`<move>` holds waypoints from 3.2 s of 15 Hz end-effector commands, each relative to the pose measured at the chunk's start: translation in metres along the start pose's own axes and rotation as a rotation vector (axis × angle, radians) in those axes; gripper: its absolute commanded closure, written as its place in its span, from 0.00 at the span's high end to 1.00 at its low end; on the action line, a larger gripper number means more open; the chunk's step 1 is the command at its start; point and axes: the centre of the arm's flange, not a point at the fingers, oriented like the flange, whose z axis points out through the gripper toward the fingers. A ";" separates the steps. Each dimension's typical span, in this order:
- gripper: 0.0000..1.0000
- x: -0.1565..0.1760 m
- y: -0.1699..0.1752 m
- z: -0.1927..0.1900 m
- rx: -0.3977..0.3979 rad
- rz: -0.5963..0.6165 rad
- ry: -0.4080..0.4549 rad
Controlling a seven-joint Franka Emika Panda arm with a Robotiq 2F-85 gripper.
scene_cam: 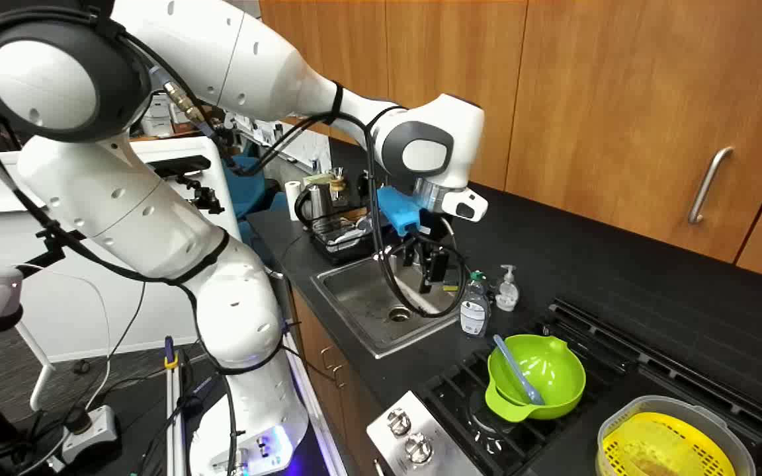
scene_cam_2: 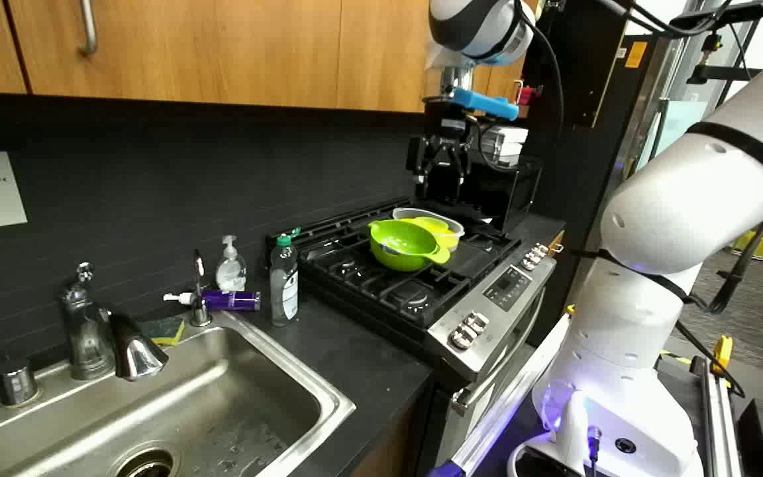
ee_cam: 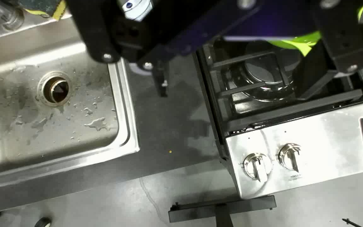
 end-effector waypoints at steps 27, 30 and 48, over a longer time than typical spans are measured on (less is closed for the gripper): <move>1.00 0.001 0.030 -0.031 0.121 0.129 0.103; 1.00 -0.023 0.076 -0.040 0.207 0.238 0.163; 1.00 0.069 0.170 -0.054 0.405 0.877 0.688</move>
